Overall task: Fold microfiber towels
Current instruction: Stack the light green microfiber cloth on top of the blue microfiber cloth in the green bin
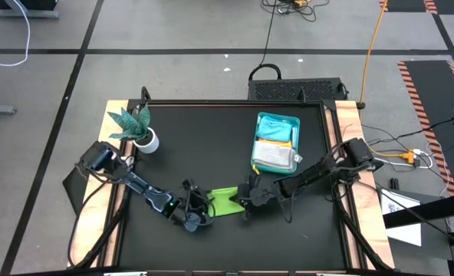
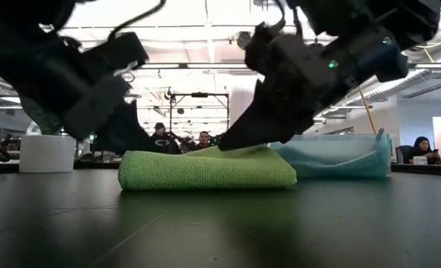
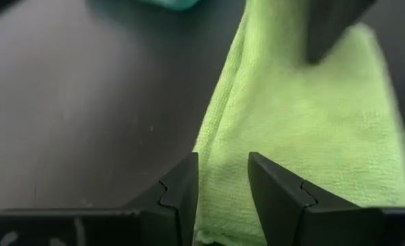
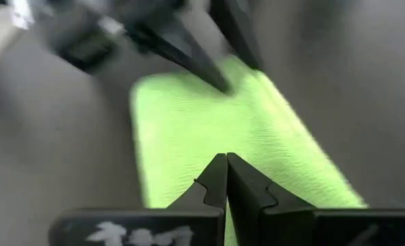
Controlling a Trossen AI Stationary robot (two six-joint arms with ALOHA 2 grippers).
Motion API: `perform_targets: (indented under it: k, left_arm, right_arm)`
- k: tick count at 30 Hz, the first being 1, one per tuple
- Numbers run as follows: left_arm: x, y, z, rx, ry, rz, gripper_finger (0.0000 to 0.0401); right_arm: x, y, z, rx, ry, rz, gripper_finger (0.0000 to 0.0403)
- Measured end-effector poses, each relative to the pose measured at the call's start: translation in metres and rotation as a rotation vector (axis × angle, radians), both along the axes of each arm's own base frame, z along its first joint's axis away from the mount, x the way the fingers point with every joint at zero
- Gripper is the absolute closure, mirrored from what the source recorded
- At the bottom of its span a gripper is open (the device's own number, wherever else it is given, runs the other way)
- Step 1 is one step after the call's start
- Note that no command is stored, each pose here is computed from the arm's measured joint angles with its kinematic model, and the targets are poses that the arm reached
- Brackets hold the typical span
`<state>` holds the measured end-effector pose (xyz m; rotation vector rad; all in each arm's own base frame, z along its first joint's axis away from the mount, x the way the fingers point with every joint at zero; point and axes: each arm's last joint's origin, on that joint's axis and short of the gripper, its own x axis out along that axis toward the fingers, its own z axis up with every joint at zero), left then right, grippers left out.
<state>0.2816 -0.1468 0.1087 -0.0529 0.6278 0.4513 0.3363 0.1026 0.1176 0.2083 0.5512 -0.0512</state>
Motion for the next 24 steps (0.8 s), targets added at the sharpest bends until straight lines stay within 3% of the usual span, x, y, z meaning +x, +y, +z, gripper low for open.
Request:
perform_targets:
  k: [5, 11, 17, 24]
  left_arm:
    - [-0.006, -0.007, 0.015, 0.017, -0.042, -0.016, 0.0270]
    - [-0.008, -0.006, 0.005, 0.020, 0.010, -0.002, 0.0270]
    - [-0.011, -0.010, 0.007, -0.008, 0.021, -0.032, 0.0270]
    - [-0.011, -0.025, 0.040, -0.036, -0.140, -0.110, 0.0270]
  right_arm:
    - [0.004, -0.010, -0.001, -0.029, 0.093, -0.122, 0.0403]
    - [-0.002, -0.013, -0.008, -0.036, 0.174, -0.176, 0.0403]
    - [-0.006, 0.005, -0.007, -0.036, 0.158, -0.120, 0.0403]
    - [-0.007, 0.016, -0.004, -0.026, 0.115, -0.089, 0.0403]
